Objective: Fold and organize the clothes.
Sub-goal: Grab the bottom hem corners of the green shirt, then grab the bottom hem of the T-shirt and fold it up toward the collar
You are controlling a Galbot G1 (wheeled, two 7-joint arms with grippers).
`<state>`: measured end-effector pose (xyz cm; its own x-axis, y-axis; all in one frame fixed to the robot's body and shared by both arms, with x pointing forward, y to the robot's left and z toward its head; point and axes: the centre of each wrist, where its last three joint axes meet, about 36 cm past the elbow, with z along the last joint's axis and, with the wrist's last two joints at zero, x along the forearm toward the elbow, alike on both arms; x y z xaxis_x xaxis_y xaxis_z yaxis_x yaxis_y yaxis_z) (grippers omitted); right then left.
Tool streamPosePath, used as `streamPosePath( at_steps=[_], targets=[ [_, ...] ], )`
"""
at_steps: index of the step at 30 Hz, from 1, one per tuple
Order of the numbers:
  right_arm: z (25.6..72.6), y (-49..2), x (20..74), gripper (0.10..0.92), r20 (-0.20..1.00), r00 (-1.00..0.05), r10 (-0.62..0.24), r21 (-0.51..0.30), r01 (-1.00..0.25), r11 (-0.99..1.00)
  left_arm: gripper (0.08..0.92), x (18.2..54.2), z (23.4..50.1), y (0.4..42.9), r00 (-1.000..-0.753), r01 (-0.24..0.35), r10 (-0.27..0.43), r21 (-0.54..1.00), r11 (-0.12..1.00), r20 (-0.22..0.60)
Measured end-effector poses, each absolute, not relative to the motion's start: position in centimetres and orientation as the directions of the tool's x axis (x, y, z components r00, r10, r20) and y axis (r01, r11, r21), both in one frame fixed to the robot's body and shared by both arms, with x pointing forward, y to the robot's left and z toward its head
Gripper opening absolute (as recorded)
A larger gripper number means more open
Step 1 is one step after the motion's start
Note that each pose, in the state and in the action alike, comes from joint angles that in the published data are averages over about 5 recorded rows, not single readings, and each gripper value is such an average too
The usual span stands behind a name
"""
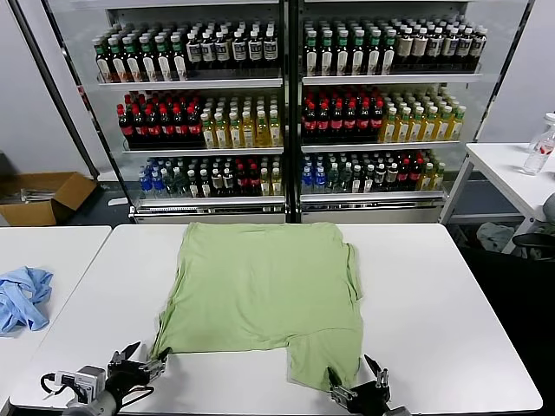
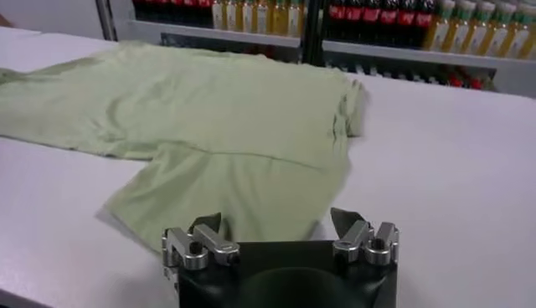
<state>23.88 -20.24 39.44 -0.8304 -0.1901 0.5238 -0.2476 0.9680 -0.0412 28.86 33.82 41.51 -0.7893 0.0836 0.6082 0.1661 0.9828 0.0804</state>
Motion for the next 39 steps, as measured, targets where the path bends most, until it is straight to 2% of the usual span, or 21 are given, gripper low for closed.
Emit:
streamPosePath(
  at_steps=[13, 18, 24, 28, 32, 39],
  targets=[
    [39.2, -20.7, 24.5, 0.247, 0.548, -0.816, -0.186, -0.006, -0.226, 0.974, 0.155, 28.9, 40.9, 33.0, -0.788, 0.202, 0.113, 0.081, 0.976, 0.605],
    [39.6, -21.7, 25.1, 0.122, 0.532, -0.822, -0.202, 0.008, -0.234, 0.972, 0.087, 29.0, 40.8, 32.9, -0.801, 0.220, 0.132, 0.082, 0.972, 0.584],
    [41.4, -23.4, 25.1, 0.108, 0.512, -0.831, -0.218, 0.016, -0.245, 0.969, 0.084, 28.8, 41.3, 32.3, -0.830, 0.250, 0.169, 0.083, 0.965, 0.531],
    [43.1, -24.5, 23.8, 0.108, 0.510, -0.830, -0.227, 0.019, -0.253, 0.967, 0.084, 28.0, 41.7, 32.1, -0.841, 0.268, 0.183, 0.098, 0.958, 0.510],
    [45.0, -25.4, 22.0, 0.108, 0.514, -0.826, -0.231, 0.028, -0.253, 0.967, 0.084, 26.3, 42.4, 31.8, -0.838, 0.280, 0.188, 0.109, 0.954, 0.513],
    [48.2, -25.9, 19.8, 0.108, 0.504, -0.830, -0.237, 0.027, -0.259, 0.966, 0.084, 23.2, 44.5, 30.7, -0.815, 0.292, 0.183, 0.117, 0.949, 0.551]
  ],
)
